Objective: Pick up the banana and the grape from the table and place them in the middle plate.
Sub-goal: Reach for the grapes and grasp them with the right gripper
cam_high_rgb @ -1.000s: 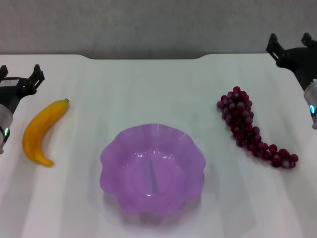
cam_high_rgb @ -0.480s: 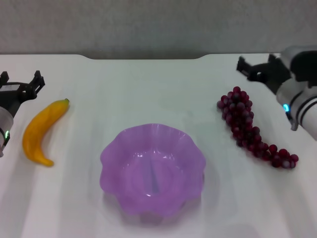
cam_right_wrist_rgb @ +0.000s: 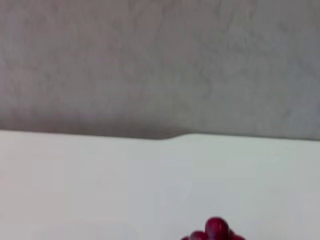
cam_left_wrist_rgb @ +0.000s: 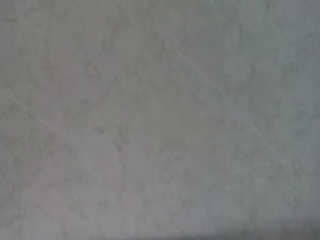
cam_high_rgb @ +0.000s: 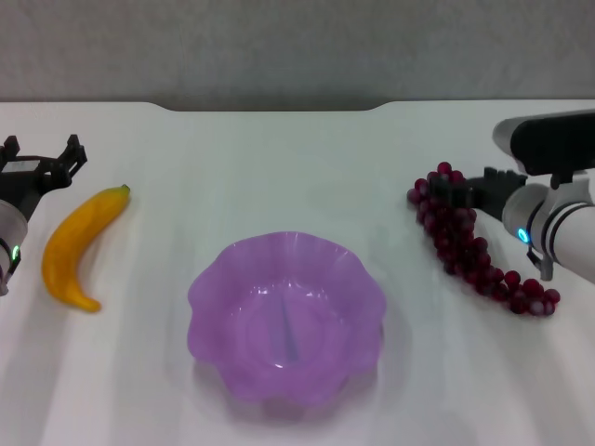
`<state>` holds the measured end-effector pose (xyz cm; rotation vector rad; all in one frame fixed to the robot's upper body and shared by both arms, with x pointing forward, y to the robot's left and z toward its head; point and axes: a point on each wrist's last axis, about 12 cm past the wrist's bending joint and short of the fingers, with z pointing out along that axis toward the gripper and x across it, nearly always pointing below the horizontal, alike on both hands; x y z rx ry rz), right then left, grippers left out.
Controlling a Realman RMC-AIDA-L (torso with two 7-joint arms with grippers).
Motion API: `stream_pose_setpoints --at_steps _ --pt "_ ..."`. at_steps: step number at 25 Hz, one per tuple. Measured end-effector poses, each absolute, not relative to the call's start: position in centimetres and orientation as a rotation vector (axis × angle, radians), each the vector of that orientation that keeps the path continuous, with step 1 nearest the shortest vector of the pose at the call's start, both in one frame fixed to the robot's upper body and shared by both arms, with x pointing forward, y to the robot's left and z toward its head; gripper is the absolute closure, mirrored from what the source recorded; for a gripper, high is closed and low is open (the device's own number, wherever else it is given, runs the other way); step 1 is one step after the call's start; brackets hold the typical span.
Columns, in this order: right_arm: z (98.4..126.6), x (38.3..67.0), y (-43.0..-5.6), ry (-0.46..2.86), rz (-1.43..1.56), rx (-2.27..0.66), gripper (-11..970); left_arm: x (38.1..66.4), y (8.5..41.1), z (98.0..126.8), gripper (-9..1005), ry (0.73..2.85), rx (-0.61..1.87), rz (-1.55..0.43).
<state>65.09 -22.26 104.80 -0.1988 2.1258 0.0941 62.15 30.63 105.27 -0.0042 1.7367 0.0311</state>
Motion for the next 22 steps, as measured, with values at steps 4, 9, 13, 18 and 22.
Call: stream_pose_setpoints --at_steps 4,9,13,18,22 --pt "104.5 64.9 -22.3 2.138 0.090 -0.207 84 62.1 30.6 105.3 112 1.737 -0.004 0.029" --pt "103.7 64.1 -22.6 2.157 0.083 -0.215 85 62.2 30.5 105.3 113 1.736 -0.001 0.027" --pt "102.9 63.3 -22.8 2.171 0.074 -0.240 86 62.3 30.4 105.4 113 1.732 0.003 0.025" --pt "102.3 62.7 -23.0 2.183 0.074 -0.246 87 62.3 30.4 105.5 114 1.730 0.001 0.024" --pt "101.8 62.1 -23.4 2.195 0.076 -0.232 87 62.3 30.4 105.4 115 1.731 0.001 0.023"
